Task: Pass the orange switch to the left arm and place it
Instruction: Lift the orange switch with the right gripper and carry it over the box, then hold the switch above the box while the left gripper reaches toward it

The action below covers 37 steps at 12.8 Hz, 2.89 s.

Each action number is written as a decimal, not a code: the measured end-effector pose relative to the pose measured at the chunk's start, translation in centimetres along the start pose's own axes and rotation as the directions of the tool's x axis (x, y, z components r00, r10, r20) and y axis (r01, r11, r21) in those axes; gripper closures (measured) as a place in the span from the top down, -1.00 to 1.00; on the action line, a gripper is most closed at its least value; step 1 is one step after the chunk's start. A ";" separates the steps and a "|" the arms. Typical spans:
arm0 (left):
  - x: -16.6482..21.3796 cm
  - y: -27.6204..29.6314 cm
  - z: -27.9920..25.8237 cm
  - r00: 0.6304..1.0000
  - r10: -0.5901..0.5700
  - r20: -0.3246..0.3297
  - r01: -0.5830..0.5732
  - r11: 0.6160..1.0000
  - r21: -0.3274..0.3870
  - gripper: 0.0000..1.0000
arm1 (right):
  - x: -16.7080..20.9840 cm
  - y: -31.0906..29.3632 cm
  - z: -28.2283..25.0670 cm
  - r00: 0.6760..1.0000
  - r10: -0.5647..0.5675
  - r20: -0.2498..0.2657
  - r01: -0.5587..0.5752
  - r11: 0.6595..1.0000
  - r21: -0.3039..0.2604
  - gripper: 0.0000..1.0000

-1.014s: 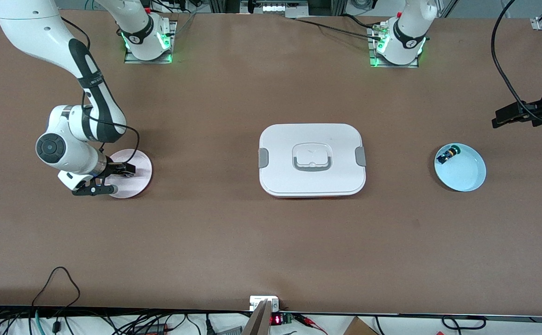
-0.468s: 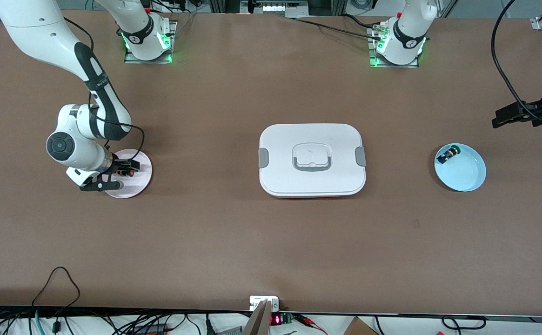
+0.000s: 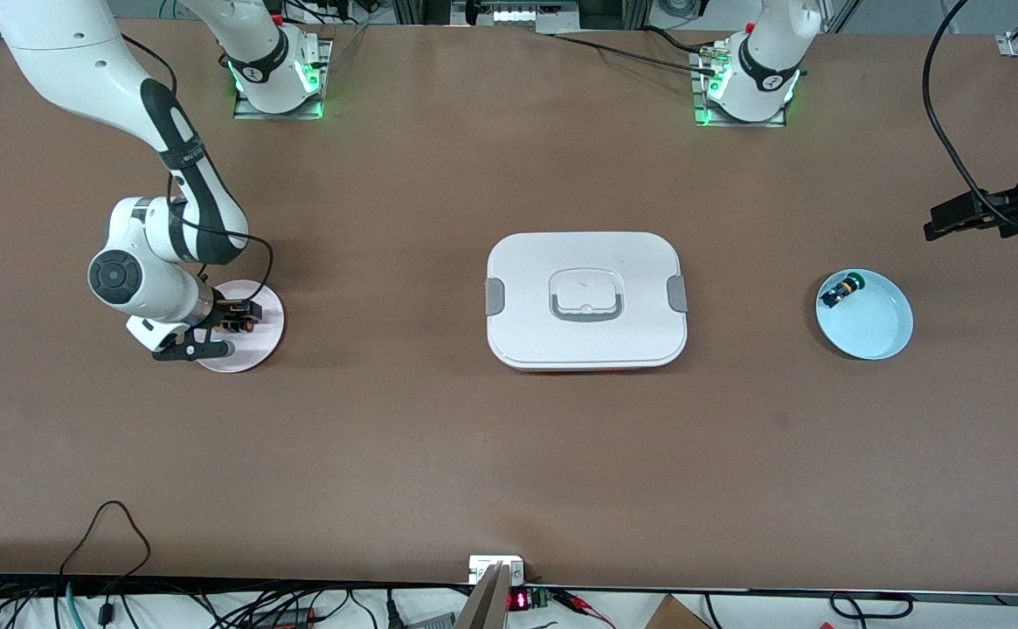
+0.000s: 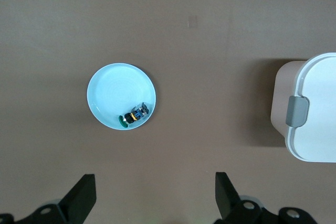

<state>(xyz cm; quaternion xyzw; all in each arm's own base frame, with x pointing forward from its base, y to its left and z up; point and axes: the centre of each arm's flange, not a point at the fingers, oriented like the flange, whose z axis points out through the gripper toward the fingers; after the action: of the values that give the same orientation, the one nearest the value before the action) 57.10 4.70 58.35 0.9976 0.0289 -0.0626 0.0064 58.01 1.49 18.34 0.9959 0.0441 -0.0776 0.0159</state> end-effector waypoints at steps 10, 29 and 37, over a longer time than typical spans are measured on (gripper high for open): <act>0.0 0.0 0.0 1.000 0.000 0.000 0.000 1.000 0.000 1.00 | -0.4 -18.6 -22.8 0.951 -0.302 -0.059 0.308 0.938 0.160 0.46; 3.3 0.7 5.4 0.997 0.007 0.077 0.002 0.994 -0.106 1.00 | -3.2 -34.4 -32.2 0.220 -0.253 -0.942 0.975 0.090 0.204 0.46; 5.0 -3.1 22.5 0.967 0.029 0.253 0.204 0.507 -0.838 1.00 | -2.8 -39.5 -27.6 0.135 -0.126 -0.983 0.989 0.080 0.126 0.46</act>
<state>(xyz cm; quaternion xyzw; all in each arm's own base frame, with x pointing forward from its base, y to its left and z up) 59.04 7.69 35.35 0.8459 0.1055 -0.1576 0.4985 55.87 41.66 45.06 0.6002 0.4732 0.3741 -0.5253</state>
